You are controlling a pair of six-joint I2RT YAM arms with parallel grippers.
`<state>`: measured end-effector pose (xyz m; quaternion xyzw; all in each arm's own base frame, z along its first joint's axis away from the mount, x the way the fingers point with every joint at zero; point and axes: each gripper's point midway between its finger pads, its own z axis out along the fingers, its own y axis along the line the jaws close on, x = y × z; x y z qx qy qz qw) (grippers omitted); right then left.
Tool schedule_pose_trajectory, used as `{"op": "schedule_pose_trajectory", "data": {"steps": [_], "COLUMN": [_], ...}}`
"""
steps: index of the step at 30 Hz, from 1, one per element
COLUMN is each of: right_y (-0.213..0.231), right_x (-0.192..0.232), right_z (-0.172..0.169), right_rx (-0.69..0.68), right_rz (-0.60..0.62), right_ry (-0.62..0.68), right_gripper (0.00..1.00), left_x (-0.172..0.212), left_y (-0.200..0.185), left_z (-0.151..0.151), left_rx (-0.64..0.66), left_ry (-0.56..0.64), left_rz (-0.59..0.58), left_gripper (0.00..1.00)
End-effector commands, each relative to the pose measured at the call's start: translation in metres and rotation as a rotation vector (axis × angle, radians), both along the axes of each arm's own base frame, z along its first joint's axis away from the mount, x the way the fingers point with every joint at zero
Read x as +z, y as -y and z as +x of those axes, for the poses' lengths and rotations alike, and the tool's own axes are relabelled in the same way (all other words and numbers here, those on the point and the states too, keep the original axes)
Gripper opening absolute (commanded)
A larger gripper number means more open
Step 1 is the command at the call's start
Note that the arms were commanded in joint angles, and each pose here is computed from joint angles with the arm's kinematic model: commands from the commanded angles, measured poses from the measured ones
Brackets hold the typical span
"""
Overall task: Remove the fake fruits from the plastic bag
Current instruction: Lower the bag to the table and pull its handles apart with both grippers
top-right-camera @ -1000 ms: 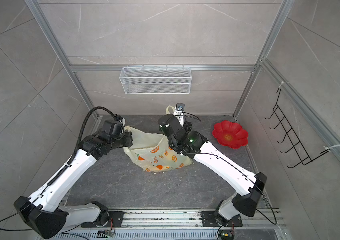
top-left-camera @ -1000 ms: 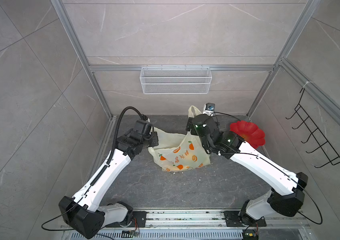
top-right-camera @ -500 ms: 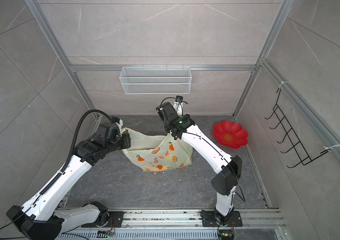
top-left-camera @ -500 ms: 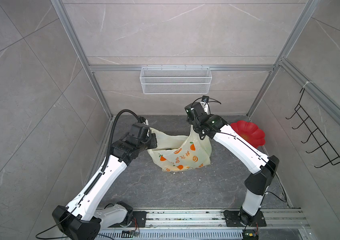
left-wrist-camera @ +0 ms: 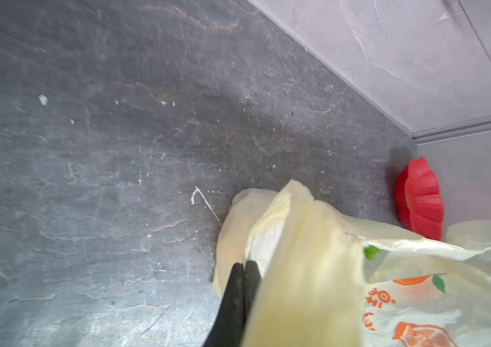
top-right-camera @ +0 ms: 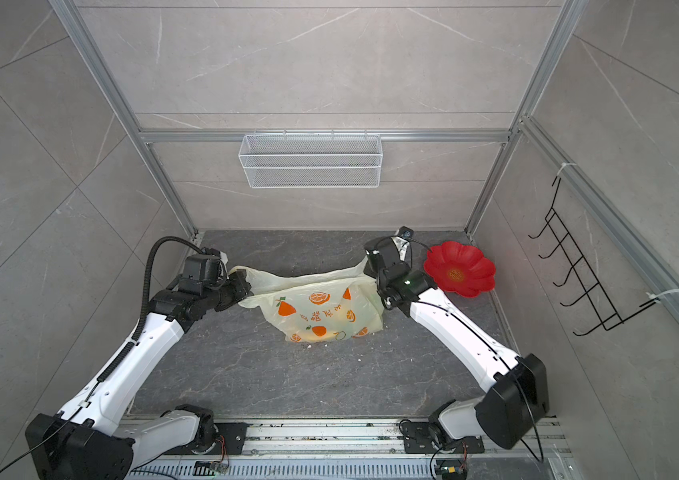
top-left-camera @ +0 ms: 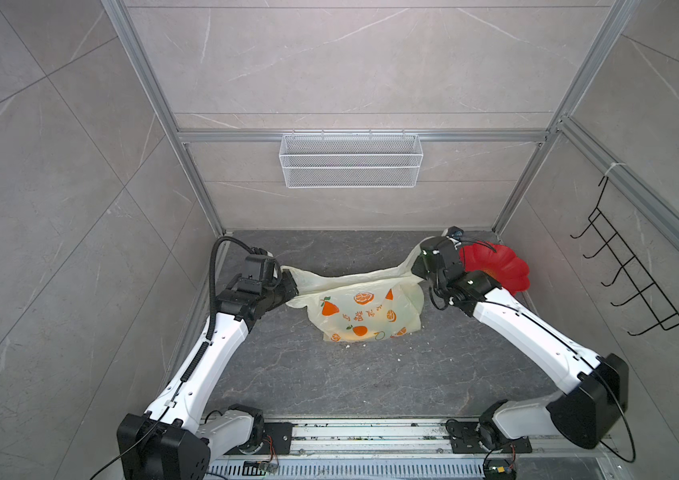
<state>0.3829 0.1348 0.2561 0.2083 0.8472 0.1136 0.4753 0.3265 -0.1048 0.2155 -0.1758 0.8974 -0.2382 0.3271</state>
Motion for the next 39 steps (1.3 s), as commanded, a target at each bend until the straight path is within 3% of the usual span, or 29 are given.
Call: {"op": "schedule_pose_trajectory", "data": {"steps": [1, 6, 14, 19, 23, 30, 33, 39], "right_y": [-0.003, 0.034, 0.058, 0.058, 0.052, 0.049, 0.049, 0.049], "right_x": [-0.018, -0.074, -0.127, -0.148, -0.151, -0.142, -0.138, -0.130], "right_z": [-0.005, -0.020, -0.038, -0.041, -0.037, -0.036, -0.037, -0.038], "right_rx": [0.039, -0.040, -0.073, -0.070, -0.041, 0.011, 0.024, 0.038], "right_rz": [0.197, 0.345, 0.382, 0.408, 0.398, 0.359, 0.340, 0.323], "right_ry": [0.019, -0.037, -0.112, -0.147, -0.173, -0.175, -0.173, -0.163], "right_gripper": [0.00, 0.00, 0.00, 0.00, 0.00, 0.00, 0.00, 0.00], "left_x": [0.004, -0.043, -0.085, -0.114, -0.120, -0.090, -0.069, -0.031], "left_y": [0.000, -0.011, -0.013, 0.026, 0.049, 0.029, 0.013, 0.002], "left_z": [0.010, 0.016, 0.013, 0.008, -0.002, -0.013, -0.021, -0.037], "left_rx": [0.039, 0.113, 0.106, -0.052, -0.143, -0.110, -0.071, -0.051], "left_ry": [0.060, -0.012, -0.064, -0.136, -0.174, -0.132, -0.111, -0.030], "left_rz": [-0.152, -0.290, -0.255, -0.276, -0.166, -0.014, 0.063, 0.070], "left_gripper": [0.00, 0.00, 0.00, 0.00, 0.12, 0.58, 0.72, 0.84]}}
